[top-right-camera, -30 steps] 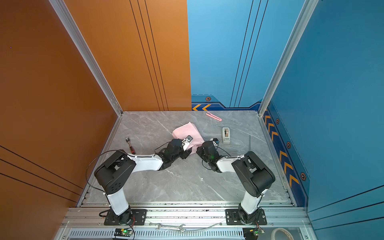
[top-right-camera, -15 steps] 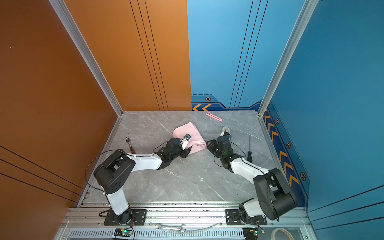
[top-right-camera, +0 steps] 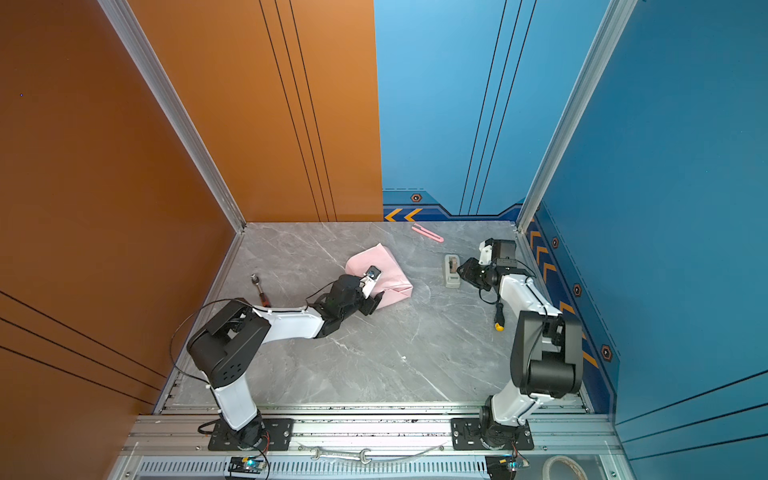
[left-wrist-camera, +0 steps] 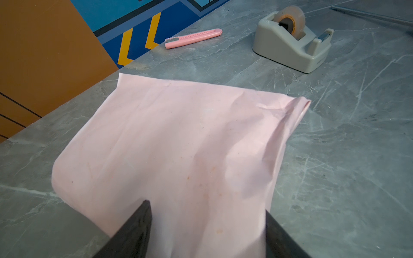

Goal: Wrap the gift box in paper
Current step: 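Move the right gripper away to the tape dispenser while the left holds the paper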

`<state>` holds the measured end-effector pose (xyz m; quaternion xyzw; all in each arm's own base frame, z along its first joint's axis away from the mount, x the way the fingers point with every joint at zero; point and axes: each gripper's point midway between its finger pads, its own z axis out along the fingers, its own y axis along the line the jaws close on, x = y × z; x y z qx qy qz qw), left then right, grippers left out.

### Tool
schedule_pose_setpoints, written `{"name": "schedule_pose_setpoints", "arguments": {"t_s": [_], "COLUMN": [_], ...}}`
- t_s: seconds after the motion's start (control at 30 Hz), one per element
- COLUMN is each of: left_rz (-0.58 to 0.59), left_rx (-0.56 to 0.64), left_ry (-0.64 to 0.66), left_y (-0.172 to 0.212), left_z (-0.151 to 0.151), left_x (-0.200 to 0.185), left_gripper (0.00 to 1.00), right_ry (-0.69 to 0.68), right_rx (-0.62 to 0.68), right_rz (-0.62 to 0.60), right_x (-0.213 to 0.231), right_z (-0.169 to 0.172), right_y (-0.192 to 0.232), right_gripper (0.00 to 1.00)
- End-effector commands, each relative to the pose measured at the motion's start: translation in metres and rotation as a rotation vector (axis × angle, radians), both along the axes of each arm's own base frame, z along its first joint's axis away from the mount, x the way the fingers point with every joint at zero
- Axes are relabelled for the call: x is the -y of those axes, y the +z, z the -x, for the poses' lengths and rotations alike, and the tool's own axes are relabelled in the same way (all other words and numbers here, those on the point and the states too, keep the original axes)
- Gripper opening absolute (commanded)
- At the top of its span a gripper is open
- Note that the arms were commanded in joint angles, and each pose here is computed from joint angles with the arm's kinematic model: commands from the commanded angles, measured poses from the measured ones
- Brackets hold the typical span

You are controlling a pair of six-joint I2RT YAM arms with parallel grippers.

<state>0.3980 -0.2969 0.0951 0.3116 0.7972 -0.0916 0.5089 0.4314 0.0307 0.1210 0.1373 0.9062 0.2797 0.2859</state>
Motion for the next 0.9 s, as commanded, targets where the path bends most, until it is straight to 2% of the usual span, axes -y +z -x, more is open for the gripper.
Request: {"name": "schedule_pose_setpoints", "arguments": {"t_s": [0.0,0.47,0.87], "left_rz": [-0.045,-0.033,-0.025], "left_rx": [-0.121,-0.120,-0.123], "left_ry": [0.015,0.019,0.030], "left_y": [-0.036,-0.033,-0.032], "left_z": [0.012,0.010,0.008], "left_x": [-0.015,-0.019,-0.022], "left_gripper": [0.69,0.69,0.69], "right_ry": [0.141,0.215,0.260], "right_rx": [-0.023,-0.031,-0.030], "right_rz": [-0.017,-0.062,-0.142], "right_x": [-0.006,-0.006,-0.012], "right_z": [0.002,-0.028,-0.036], "right_y": [-0.009,-0.043,-0.051], "right_gripper": [0.37,0.37,0.36]}}
